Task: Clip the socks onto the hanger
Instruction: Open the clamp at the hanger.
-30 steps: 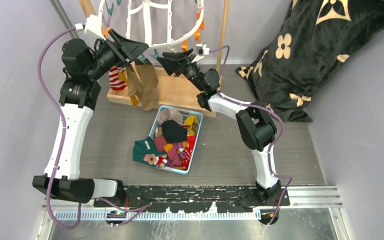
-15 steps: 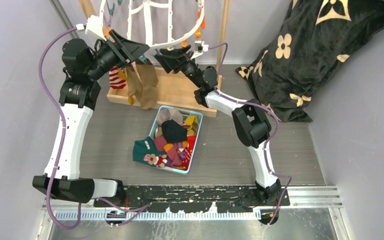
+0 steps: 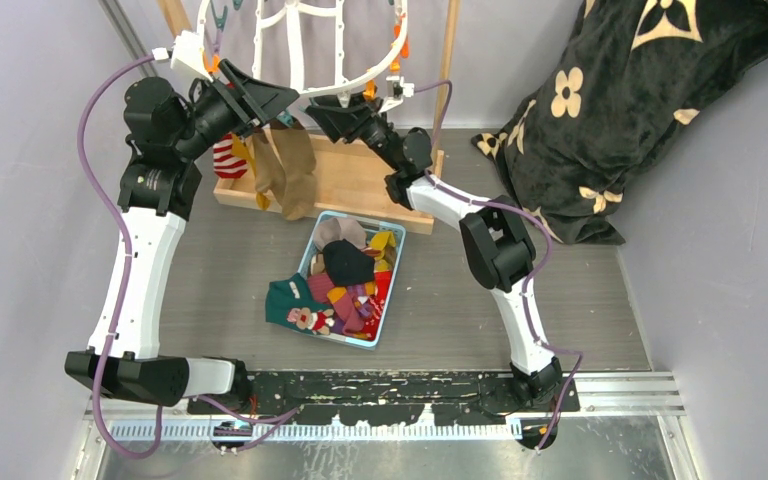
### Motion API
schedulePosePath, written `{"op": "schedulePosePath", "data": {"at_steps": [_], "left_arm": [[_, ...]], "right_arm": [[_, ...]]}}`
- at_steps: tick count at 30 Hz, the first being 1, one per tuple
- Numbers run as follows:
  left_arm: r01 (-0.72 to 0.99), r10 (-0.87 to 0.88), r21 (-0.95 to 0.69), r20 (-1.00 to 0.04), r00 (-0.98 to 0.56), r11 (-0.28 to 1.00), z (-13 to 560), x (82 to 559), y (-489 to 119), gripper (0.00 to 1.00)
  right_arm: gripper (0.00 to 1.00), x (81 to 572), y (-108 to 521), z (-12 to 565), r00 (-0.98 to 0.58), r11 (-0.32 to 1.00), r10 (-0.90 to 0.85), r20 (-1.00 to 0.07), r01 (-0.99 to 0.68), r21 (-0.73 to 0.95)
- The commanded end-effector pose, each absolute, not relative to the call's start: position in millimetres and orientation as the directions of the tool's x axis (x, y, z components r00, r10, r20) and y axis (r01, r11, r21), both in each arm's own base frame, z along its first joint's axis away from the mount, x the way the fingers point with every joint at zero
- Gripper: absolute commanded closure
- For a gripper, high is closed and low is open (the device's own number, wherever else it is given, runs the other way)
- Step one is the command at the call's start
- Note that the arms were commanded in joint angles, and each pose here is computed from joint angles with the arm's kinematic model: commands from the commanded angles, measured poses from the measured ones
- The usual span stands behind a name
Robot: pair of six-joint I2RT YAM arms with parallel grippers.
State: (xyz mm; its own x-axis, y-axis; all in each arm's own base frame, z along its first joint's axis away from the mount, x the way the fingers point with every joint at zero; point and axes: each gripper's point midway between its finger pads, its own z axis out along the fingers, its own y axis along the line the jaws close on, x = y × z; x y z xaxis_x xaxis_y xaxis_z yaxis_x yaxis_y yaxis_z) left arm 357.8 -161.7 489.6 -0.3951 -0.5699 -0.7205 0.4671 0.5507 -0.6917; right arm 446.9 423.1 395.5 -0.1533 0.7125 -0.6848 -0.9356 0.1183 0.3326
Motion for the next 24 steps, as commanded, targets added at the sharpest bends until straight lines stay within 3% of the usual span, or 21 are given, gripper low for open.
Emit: {"op": "schedulePosePath", "data": {"at_steps": [1, 16, 24], "left_arm": [[0.526, -0.57, -0.664, -0.74, -0.357, 0.532, 515, 344, -162, 0.47], [0.528, -0.571, -0.66, -0.742, -0.35, 0.534, 520, 343, -162, 0.44], [0.527, -0.57, -0.663, -0.741, -0.356, 0.532, 519, 342, -162, 0.43]], "right_arm": [[0.38, 424, 426, 426, -0.144, 0.036, 0.739, -0.659, -0.967, 0.252], [0.45, 415, 439, 420, -0.198, -0.029, 0.702, -0.684, -0.968, 0.25], [0.59, 414, 434, 421, -0.188, -0.014, 0.712, -0.676, -0.967, 0.254]]}}
